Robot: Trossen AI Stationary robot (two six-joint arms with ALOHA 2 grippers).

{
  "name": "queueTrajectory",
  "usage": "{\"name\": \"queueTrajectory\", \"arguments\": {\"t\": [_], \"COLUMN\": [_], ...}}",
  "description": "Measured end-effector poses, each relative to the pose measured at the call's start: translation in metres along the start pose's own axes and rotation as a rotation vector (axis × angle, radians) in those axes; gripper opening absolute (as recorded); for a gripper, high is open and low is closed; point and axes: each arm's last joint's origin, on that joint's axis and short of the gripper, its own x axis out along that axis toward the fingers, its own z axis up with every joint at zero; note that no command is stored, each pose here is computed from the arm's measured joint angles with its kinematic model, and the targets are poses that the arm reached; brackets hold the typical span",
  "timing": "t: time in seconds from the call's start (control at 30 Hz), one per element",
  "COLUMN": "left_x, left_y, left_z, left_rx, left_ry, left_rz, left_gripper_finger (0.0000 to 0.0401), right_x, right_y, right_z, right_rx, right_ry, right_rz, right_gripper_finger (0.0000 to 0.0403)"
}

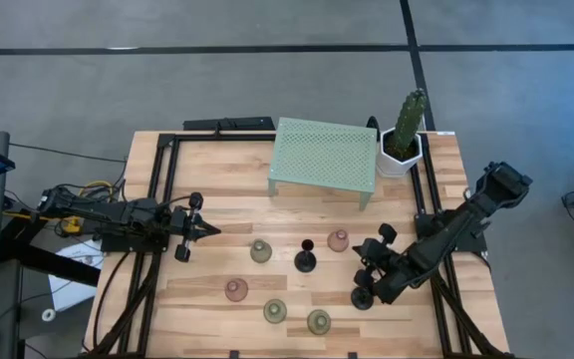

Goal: Pick & Place candle stick holders
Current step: Put the right black candle holder on the shelf

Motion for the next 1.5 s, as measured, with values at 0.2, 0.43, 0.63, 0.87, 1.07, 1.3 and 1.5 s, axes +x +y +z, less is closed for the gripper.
{"name": "queueTrajectory", "arguments": {"t": [0.2,0.43,0.63,0.87,1.07,1.3,1.5], "left_x": [0.000,0.000,0.001,0.003,0.005,0.007,0.007], "left_y": [0.000,0.000,0.000,0.001,0.001,0.001,0.001], "left_z": [0.000,0.000,-0.001,-0.004,-0.007,-0.008,-0.007], "left_rx": [0.000,0.000,0.001,0.005,0.008,0.008,0.005], "left_ry": [0.001,0.001,0.011,0.056,0.091,0.094,0.091], "left_rz": [0.000,0.000,-0.001,0.056,0.064,0.064,0.065], "left_gripper_finger": [0.0006,0.0006,0.0006,0.0006,0.0006,0.0006,0.0006], "right_x": [0.016,0.022,0.013,0.006,0.004,0.001,-0.018], "right_y": [-0.001,-0.007,-0.007,-0.013,-0.019,-0.035,-0.045], "right_z": [0.005,0.019,0.022,0.026,0.024,0.013,0.008], "right_rx": [0.040,0.076,0.046,0.043,0.005,-0.088,-0.134], "right_ry": [0.011,0.054,0.068,0.065,0.092,0.256,0.376], "right_rz": [-0.049,-0.006,0.057,0.063,0.032,-0.052,-0.006], "right_gripper_finger": [0.0000,0.0049,0.0107,0.0107,0.0108,0.0093,0.0050]}}
